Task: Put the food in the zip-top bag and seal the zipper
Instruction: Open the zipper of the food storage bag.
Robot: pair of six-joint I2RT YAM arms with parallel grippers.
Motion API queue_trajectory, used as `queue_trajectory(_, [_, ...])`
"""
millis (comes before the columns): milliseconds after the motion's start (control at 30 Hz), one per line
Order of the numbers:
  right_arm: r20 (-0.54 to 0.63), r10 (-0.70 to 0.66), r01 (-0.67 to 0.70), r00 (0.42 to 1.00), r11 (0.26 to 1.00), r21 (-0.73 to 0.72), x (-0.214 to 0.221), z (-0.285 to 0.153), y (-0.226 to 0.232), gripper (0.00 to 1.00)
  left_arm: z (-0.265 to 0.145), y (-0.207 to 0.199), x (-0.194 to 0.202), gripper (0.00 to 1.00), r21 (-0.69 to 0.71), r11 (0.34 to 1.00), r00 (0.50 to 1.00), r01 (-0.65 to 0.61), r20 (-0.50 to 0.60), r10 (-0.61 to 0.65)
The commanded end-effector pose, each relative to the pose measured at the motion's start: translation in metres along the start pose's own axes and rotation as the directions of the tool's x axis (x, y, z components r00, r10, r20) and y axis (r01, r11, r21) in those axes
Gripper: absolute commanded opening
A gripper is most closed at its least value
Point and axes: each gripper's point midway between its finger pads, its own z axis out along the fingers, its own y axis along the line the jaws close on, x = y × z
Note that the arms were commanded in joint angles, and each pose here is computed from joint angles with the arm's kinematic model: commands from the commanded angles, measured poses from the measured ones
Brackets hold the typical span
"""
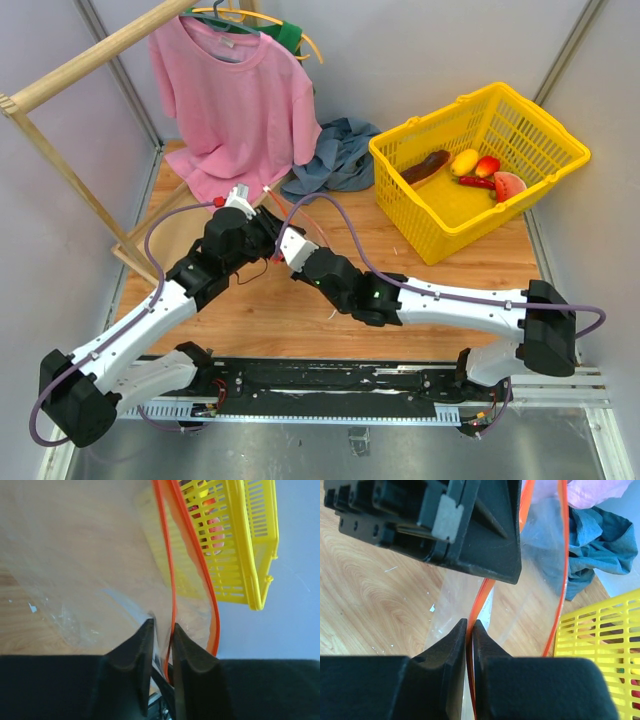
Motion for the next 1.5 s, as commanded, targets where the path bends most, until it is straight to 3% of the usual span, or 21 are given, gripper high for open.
queue_trajectory(0, [0.062, 0.019, -0.016, 0.998, 0.999, -0.044, -0.01, -0.005, 0.01, 0.12, 0.0, 0.011, -0.002, 0.19, -0.039, 0.999, 0.999, -0.029, 0.014, 0.029])
queue_trajectory(167, [0.083, 0.046, -0.041, 0.995, 0.998, -0.057, -0.018, -0.017, 0.002, 0.23, -0.007, 0.009, -0.012, 0.01, -0.051, 0.996, 0.995, -0.077, 0.051, 0.08])
queue_trajectory(533, [0.209, 0.162, -0.151, 0.964, 0.986, -0.07, -0.067, -0.065, -0.041, 0.48, -0.007, -0.006, -0.021, 0.0, -0.082, 0.97, 0.973, -0.228, 0.012, 0.23])
queue_trajectory(667, [0.182, 0.188, -0.192, 0.965, 0.981, -0.001, -0.069, -0.06, -0.061, 0.58, -0.006, -0.015, -0.015, 0.0, -0.07, 0.962, 0.965, -0.264, -0.018, 0.263])
queue_trajectory(867, [0.12, 0.231, -0.236, 0.966, 0.971, 0.034, -0.06, -0.035, -0.074, 0.63, -0.007, -0.021, -0.007, 0.0, -0.048, 0.958, 0.958, -0.284, -0.047, 0.282])
queue_trajectory(1133, [0.041, 0.301, -0.303, 0.953, 0.95, 0.078, -0.026, 0.004, -0.082, 0.58, -0.01, -0.024, 0.001, 0.0, -0.038, 0.95, 0.948, -0.311, -0.078, 0.308])
queue_trajectory(1267, [0.011, 0.288, -0.288, 0.958, 0.955, 0.063, -0.018, 0.015, -0.075, 0.5, -0.009, -0.021, 0.005, 0.01, -0.039, 0.947, 0.945, -0.318, -0.095, 0.313])
queue_trajectory(1367, [-0.027, 0.259, -0.253, 0.965, 0.957, 0.145, -0.007, 0.019, -0.085, 0.36, -0.011, -0.021, 0.006, 0.0, -0.041, 0.945, 0.941, -0.325, -0.112, 0.319])
queue_trajectory(1467, [-0.054, 0.236, -0.217, 0.97, 0.947, 0.238, 0.001, 0.013, -0.102, 0.14, -0.019, -0.021, 0.004, 0.0, -0.058, 0.937, 0.934, -0.345, -0.125, 0.336])
